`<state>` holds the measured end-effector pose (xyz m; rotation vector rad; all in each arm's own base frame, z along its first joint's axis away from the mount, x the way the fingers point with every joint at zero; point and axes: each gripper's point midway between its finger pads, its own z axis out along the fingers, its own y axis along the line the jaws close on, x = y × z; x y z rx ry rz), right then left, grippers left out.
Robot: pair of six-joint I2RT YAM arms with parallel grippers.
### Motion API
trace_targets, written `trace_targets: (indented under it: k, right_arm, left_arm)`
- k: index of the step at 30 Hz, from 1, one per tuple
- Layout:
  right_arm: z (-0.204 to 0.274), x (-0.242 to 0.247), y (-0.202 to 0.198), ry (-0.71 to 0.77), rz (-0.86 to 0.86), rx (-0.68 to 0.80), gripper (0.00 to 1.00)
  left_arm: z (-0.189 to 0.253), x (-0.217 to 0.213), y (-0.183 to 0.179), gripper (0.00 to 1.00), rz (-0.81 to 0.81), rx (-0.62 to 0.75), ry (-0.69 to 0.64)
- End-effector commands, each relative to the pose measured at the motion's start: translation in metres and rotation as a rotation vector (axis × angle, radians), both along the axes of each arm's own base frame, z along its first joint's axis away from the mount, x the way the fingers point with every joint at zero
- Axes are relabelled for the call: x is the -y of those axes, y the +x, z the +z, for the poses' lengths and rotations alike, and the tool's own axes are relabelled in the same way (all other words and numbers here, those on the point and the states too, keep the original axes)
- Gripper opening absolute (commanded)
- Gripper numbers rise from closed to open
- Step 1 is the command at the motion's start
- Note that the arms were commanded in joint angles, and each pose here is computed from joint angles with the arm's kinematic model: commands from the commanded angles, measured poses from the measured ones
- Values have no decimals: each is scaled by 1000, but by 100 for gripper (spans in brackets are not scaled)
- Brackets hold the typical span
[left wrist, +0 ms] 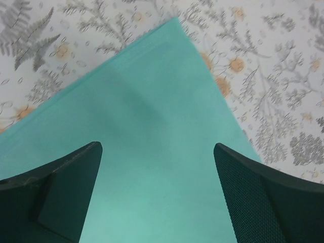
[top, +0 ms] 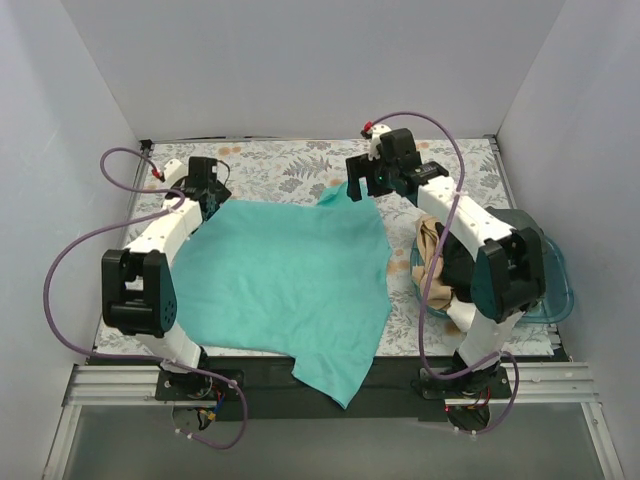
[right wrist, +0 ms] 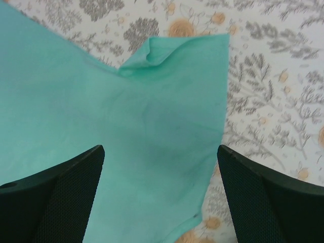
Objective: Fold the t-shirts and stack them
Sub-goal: Flatten the tshirt out
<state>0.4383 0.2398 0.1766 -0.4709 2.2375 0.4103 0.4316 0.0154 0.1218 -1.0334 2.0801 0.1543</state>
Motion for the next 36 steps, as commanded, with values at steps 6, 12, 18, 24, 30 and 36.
trace_targets:
  k: [6,12,18,24,30,36]
  right_arm:
    - [-59,-13,-74,29,25,-176,98]
    - [-103,-2,-93,-2,6,-245,98]
    - [-120,1,-75,-62,-41,-243,98]
    - [-135,12,-53,-110,-119,-239,98]
    - [-142,22,-25,-95,-175,-247,98]
    - [-150,35,7,-84,-202,-253,98]
  left_arm:
    - [-2,2,-63,93,0,17,-74]
    - [-16,16,-72,95,-100,88,-136]
    - [-27,16,-56,95,-151,69,-102]
    - [-58,13,-34,96,-134,20,-115]
    - [-86,19,-6,96,-147,-43,-138]
    - [-99,30,25,96,-180,-62,-178]
